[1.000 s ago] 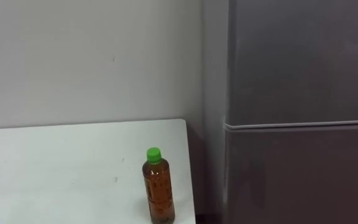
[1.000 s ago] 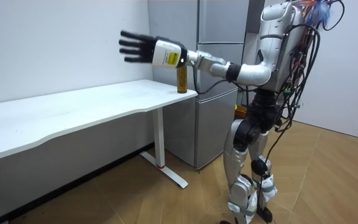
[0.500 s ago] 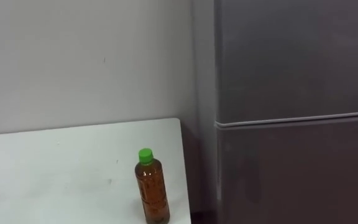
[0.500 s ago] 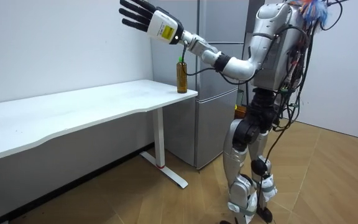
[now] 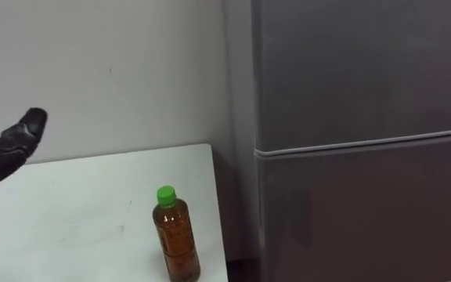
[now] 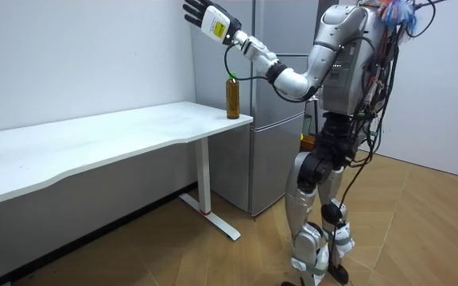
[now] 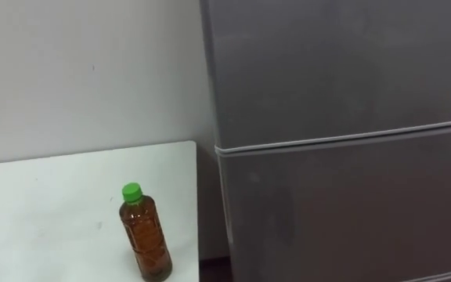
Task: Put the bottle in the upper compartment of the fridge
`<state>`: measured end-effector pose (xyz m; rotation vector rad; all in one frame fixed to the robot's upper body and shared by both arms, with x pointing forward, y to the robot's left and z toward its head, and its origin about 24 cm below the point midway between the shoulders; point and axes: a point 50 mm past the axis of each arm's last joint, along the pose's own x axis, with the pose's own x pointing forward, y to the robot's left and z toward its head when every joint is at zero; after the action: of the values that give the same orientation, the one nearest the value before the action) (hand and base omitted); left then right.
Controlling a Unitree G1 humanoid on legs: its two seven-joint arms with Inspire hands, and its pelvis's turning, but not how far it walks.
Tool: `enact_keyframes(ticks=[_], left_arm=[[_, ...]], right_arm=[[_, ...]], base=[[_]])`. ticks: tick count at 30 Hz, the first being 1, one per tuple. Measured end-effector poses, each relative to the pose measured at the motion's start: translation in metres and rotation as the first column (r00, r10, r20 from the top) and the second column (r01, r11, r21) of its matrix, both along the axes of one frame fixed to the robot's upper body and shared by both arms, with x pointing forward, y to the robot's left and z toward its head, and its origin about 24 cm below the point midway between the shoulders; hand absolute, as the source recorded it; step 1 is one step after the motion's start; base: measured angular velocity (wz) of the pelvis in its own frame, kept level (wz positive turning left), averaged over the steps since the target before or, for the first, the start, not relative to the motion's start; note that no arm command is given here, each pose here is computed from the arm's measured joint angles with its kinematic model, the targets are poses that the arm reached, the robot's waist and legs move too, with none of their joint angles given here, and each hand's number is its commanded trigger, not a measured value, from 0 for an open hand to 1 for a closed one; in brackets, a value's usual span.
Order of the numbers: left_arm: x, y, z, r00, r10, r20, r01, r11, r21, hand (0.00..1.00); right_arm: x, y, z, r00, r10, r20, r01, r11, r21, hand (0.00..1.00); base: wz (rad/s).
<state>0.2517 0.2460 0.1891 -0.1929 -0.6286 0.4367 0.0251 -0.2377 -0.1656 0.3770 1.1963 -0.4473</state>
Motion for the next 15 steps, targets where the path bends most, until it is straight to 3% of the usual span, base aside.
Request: enact_keyframes(ticks=[6, 15], left_arm=[[0.012, -0.018, 0.010, 0.994, -0.106, 0.004, 0.106, 0.994, 0.040, 0.00], [0.019, -0.027, 0.012, 0.982, -0.186, -0.038, 0.189, 0.979, 0.079, 0.00]], right_arm=[[0.007, 0.001, -0.001, 1.000, 0.011, -0.017, -0.011, 1.000, 0.010, 0.00], [0.010, -0.004, 0.000, 1.000, 0.016, -0.026, -0.015, 1.000, 0.010, 0.00]], base=[[0.00], [-0.03]])
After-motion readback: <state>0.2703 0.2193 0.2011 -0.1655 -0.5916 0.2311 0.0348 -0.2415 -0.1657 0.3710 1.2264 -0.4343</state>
